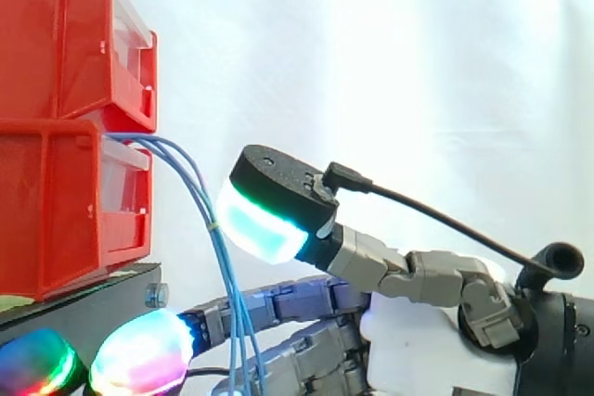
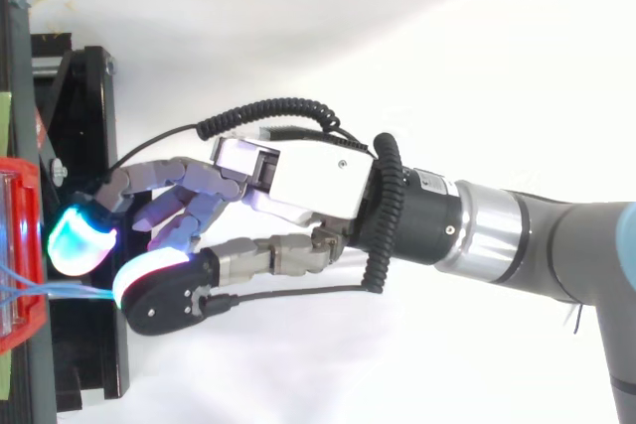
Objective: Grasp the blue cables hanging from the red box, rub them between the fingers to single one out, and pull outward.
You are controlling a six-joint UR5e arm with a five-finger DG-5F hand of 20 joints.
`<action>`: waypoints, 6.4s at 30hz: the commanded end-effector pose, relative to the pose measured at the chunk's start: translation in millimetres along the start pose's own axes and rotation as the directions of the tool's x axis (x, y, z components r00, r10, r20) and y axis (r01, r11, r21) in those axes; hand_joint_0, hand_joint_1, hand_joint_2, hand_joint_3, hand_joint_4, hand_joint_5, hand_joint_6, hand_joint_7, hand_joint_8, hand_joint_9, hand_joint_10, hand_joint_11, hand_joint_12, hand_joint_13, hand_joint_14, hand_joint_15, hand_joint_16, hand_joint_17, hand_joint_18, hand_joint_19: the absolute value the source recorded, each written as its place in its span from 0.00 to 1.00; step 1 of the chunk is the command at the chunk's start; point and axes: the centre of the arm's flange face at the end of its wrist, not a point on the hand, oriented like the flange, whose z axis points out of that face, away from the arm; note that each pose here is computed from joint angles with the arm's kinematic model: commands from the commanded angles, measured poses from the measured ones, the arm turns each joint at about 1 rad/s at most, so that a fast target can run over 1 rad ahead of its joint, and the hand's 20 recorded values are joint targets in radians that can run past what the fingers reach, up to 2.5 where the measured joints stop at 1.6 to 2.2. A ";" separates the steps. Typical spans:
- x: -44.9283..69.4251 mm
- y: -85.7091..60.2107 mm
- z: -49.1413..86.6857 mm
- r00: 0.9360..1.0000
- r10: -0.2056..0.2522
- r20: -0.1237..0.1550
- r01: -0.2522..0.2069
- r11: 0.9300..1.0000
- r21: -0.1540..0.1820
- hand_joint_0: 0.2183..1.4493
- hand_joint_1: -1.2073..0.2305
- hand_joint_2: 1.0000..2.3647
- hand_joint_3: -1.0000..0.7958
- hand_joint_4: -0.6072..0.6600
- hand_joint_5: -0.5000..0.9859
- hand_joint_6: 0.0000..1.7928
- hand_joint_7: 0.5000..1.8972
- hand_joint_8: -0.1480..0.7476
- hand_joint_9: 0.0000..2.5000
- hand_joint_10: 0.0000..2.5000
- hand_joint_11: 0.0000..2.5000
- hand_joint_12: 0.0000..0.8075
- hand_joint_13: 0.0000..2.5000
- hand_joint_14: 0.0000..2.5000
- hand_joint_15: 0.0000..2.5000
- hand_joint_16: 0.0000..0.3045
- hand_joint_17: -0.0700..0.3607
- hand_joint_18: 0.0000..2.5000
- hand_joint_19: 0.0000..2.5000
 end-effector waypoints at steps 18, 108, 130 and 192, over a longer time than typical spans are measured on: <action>7.7 66.3 -15.0 0.997 -0.065 -0.031 0.067 0.993 0.093 0.30 0.46 0.00 0.29 0.65 0.17 0.28 0.19 0.49 0.41 0.01 0.32 0.45 0.41 0.01 0.23 0.11 0.34 0.24 0.13; 14.8 153.4 -33.0 0.998 0.003 0.056 -0.019 0.956 0.292 0.38 0.25 0.02 0.50 0.35 0.22 0.53 0.37 0.43 0.46 0.01 0.49 0.39 0.39 0.01 0.28 0.13 0.37 0.26 0.18; 15.1 151.8 -33.7 0.998 0.012 0.054 -0.028 0.954 0.299 0.27 0.30 0.00 0.28 0.44 0.25 0.49 0.33 0.43 0.52 0.01 0.45 0.39 0.40 0.01 0.27 0.12 0.35 0.28 0.19; 17.5 156.0 -33.0 0.999 0.019 0.051 -0.033 0.956 0.292 0.31 0.19 0.00 0.28 0.50 0.22 0.51 0.27 0.43 0.46 0.01 0.45 0.38 0.37 0.01 0.26 0.11 0.34 0.26 0.17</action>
